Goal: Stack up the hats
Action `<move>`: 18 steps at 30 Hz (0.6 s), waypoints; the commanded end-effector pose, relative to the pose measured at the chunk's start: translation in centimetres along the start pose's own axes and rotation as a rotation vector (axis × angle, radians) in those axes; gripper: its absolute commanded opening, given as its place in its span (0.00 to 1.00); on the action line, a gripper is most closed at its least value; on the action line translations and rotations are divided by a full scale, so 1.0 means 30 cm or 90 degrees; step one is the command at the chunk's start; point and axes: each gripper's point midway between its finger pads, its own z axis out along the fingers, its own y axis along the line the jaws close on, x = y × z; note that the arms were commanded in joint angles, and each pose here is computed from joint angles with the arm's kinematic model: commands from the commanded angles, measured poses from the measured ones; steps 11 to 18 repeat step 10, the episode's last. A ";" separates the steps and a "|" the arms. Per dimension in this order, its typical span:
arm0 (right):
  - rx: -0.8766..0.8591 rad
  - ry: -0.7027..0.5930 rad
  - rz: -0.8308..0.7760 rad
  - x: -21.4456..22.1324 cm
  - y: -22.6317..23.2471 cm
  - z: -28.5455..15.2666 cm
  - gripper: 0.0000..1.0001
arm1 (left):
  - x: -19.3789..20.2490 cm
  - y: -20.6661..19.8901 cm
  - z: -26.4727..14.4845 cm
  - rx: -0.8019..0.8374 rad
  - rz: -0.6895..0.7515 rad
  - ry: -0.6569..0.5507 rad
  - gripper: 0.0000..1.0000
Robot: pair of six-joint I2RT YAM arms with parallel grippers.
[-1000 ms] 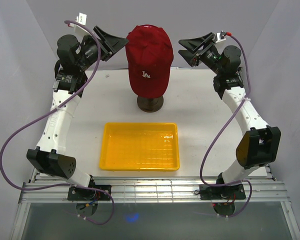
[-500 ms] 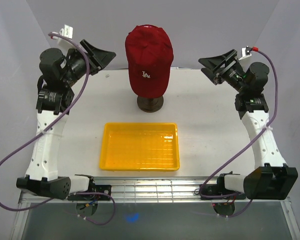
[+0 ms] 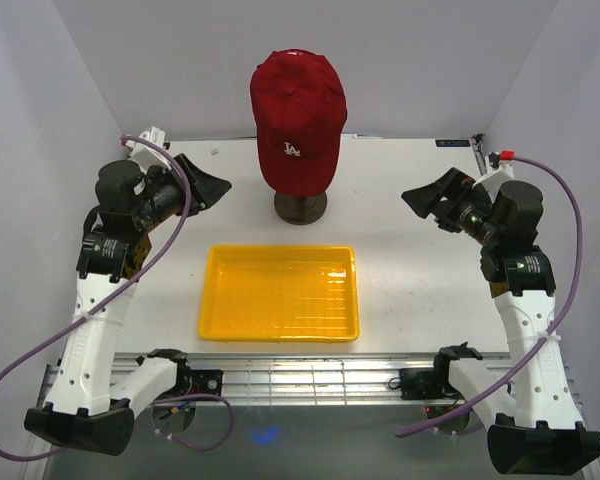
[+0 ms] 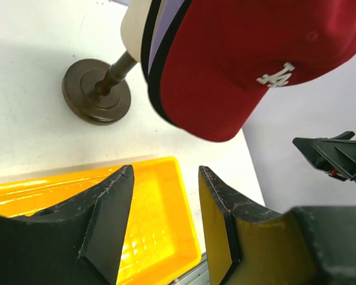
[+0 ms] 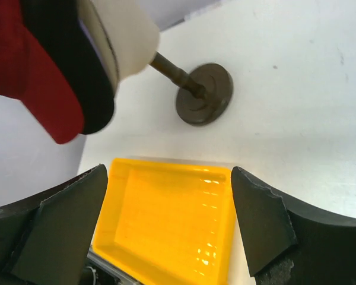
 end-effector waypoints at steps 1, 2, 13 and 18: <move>0.077 0.035 -0.039 0.073 -0.110 -0.015 0.89 | 0.030 0.014 -0.041 -0.008 0.028 0.002 0.58; 0.081 0.036 -0.041 0.079 -0.116 -0.019 0.89 | 0.039 0.019 -0.038 -0.009 0.031 0.007 0.58; 0.104 0.023 -0.049 0.093 -0.157 -0.018 0.89 | 0.068 0.048 -0.040 -0.022 0.043 0.020 0.58; 0.104 0.023 -0.049 0.093 -0.157 -0.018 0.89 | 0.068 0.048 -0.040 -0.022 0.043 0.020 0.58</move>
